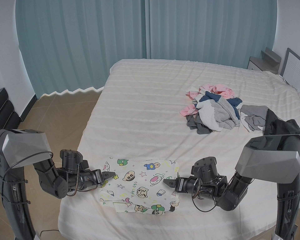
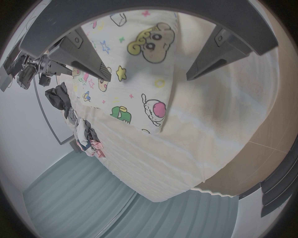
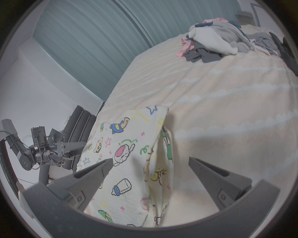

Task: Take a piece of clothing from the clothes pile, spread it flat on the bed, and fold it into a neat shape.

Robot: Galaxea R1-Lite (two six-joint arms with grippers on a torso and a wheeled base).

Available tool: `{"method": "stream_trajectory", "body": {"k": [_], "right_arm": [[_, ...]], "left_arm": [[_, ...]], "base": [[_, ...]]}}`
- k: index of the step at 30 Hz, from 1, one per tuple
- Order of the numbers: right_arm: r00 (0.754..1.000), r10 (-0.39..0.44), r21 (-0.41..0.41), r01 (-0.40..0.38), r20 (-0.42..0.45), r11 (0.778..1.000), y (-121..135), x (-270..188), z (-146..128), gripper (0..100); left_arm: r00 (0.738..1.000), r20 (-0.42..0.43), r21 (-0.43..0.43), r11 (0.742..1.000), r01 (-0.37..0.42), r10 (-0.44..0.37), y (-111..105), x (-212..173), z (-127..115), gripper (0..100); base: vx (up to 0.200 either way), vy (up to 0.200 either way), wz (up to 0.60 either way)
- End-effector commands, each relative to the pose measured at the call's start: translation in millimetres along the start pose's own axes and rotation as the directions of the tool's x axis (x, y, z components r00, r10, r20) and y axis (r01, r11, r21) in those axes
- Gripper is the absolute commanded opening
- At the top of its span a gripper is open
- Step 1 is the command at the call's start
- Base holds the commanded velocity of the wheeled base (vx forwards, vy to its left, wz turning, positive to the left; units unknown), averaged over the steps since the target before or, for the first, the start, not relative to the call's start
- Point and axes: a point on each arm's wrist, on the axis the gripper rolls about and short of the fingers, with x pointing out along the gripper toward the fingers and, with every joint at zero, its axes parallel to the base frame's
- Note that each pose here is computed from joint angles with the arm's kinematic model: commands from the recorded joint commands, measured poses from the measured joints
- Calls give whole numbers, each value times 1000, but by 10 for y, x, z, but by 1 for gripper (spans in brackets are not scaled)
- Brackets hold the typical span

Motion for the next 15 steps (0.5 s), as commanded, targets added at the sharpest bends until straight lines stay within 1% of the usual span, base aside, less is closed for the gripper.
{"method": "stream_trajectory", "body": {"k": [1, 7, 10, 13, 15], "right_arm": [[999, -5, 34, 6, -36, 999, -15, 90, -128, 100], [999, -12, 36, 13, -46, 999, -40, 158, -168, 100], [999, -12, 36, 14, -50, 999, -45, 262, -213, 100], [999, 2, 35, -1, -43, 999, 1, 304, -212, 100], [999, 10, 35, -9, -35, 999, 22, 316, -194, 100]], "left_arm": [[1000, -18, 0, 1000, -4, 4, 47, 172, -34, 100], [1000, -25, -2, 1000, 6, -6, 42, 192, -39, 100], [999, -34, 1, 1000, 10, -10, 37, 265, -67, 100], [999, -37, -3, 1000, 14, -14, 30, 299, -78, 100], [999, -34, -21, 1000, 19, -19, 12, 320, -67, 100]], "base": [[0, 0, 0], [0, 0, 0], [0, 0, 0], [0, 0, 0], [0, 0, 0]]}}
